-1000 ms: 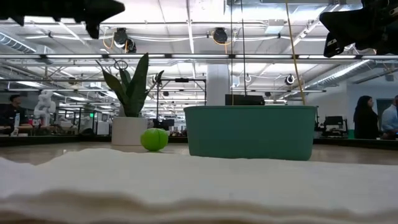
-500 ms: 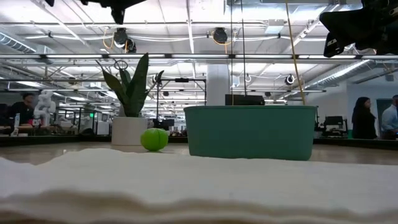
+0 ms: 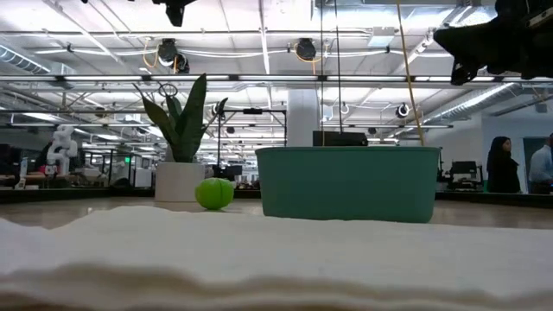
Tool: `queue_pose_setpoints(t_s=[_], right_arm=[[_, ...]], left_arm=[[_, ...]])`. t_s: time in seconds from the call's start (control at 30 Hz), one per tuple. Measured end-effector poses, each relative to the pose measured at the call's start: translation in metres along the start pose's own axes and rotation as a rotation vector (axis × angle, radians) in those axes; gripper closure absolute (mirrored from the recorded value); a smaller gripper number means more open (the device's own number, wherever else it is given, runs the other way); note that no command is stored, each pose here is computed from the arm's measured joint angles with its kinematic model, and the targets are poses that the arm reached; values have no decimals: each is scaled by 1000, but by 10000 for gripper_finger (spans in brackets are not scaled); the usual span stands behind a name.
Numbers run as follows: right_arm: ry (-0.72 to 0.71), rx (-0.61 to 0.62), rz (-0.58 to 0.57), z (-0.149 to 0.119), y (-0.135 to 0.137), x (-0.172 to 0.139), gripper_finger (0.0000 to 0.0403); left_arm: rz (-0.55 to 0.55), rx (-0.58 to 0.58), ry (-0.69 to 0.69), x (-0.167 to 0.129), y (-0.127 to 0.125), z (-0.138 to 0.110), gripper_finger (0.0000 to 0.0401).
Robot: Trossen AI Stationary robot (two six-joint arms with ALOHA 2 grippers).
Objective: Pick and placing Produce into tupperware
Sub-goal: Put the cabbage into the bin
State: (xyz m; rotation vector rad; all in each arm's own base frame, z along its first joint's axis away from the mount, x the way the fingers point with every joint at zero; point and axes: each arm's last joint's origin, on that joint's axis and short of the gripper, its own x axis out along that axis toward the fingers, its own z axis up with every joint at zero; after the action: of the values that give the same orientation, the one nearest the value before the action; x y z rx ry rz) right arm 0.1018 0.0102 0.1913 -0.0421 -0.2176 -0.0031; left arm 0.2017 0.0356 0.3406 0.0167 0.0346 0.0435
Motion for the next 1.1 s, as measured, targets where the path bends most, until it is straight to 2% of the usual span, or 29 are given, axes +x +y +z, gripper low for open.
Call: queue_pose_setpoints(t_s=[0.1,0.57,0.87,1.1], right_arm=[[11,15,-31,-1,-1,0,403],[13,36,-28,-1,-1,0,403],[13,36,-28,-1,-1,0,403],[12,34,-28,-1,-1,0,403]], left_arm=[[0,-6,-11,-1,0,1,375],[18,-79,-19,0,1,2,375],[51,-139,96,10,12,-10,375],[60,-133,242,24,17,2,375]])
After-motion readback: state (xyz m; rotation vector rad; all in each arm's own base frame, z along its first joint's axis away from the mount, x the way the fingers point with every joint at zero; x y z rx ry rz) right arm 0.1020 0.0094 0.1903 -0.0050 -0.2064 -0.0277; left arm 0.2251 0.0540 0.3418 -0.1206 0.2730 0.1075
